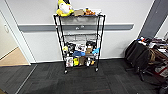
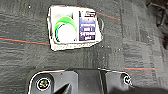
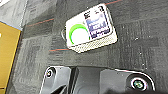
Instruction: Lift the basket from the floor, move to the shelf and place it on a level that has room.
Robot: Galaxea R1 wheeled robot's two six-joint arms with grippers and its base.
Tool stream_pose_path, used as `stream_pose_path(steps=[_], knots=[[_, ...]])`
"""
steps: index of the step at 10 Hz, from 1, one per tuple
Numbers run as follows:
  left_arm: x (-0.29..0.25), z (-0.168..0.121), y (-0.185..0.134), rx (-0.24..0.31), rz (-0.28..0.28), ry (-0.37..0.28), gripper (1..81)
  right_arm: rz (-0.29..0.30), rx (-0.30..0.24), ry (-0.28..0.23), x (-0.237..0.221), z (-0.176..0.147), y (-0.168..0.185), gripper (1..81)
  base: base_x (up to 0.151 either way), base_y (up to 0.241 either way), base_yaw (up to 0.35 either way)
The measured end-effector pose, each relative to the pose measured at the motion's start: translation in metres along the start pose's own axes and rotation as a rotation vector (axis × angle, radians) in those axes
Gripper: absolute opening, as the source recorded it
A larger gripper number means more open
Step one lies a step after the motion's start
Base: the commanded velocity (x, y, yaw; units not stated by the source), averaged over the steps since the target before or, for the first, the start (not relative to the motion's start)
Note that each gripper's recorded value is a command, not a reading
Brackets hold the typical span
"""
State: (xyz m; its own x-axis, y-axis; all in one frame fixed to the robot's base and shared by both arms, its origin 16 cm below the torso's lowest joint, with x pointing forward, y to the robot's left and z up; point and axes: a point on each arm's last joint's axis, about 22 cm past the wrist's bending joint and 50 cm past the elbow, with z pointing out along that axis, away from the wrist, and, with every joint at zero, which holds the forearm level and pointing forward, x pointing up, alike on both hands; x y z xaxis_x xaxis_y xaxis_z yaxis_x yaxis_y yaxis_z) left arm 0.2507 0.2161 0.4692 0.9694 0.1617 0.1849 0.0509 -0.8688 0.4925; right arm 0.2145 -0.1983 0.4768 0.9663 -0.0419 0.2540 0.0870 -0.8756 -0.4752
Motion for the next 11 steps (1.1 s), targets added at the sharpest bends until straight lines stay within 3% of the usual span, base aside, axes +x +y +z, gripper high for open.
stream_pose_path(steps=[5,11], knots=[[-0.0026,-0.0003,-0.0008,0.001,-0.001,-0.003,81.1,0.0,0.0,0.0,0.0,0.0,0.0,81.1,0.073,0.0,0.0],[-0.0022,-0.0002,-0.0015,0.002,-0.001,-0.003,81.1,0.002,-0.001,-0.002,-0.0015,0.0002,0.0002,81.1,0.0,0.0,0.0]])
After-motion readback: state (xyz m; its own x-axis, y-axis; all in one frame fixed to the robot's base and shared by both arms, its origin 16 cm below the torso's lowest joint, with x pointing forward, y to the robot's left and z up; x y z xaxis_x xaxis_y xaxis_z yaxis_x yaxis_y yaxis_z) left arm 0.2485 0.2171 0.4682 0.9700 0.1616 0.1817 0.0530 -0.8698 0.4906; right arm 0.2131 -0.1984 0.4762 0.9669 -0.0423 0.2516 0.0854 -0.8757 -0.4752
